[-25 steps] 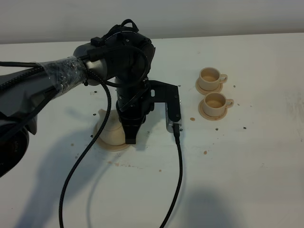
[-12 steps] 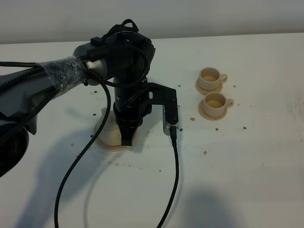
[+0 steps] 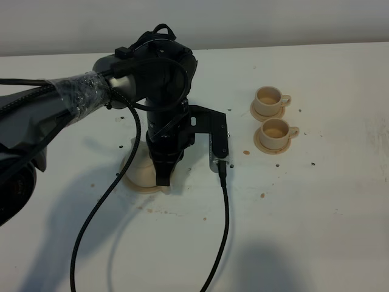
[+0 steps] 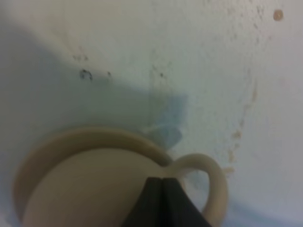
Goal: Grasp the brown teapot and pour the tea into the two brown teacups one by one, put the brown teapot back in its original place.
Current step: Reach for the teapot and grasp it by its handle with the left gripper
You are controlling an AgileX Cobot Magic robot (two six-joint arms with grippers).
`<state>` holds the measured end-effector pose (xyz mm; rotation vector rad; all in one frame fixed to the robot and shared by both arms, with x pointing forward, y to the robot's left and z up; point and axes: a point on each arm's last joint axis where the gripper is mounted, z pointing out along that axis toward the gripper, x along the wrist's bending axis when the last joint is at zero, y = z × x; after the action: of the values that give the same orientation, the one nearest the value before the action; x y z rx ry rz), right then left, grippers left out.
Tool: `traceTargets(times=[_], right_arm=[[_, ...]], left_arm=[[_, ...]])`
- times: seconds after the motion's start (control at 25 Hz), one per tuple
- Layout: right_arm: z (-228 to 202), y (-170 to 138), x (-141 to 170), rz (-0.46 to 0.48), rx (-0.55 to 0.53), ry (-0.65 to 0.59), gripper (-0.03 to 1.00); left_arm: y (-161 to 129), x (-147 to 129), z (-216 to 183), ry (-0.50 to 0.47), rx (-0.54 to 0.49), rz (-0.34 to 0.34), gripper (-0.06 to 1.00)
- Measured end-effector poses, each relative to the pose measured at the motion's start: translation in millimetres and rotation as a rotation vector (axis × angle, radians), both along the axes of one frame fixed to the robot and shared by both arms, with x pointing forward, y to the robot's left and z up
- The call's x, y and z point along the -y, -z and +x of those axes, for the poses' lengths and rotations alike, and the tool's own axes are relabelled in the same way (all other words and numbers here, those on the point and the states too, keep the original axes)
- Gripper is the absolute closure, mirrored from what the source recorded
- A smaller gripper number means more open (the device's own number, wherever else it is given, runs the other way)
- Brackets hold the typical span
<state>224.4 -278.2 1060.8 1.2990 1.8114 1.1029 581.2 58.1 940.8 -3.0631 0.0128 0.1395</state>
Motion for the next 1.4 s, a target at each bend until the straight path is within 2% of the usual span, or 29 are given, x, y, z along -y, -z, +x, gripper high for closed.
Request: traceTargets(times=[0.4,0.8,1.24,1.4], right_arm=[[0,0,0,0.001,0.0,-0.001,0.88],[0,0,0,0.001,0.0,-0.001,0.88],[0,0,0,0.001,0.0,-0.001,0.88],[0,0,0,0.001,0.0,-0.001,0.88]], left_arm=[[0,9,0,0.044,0.033,-0.054,1.0],[0,8,-8,0.103,-0.032,0.0,1.0],[0,8,-9,0.105,-0.032,0.0,1.0],[0,17,-12,0.121,-0.016,-0.036,1.0]])
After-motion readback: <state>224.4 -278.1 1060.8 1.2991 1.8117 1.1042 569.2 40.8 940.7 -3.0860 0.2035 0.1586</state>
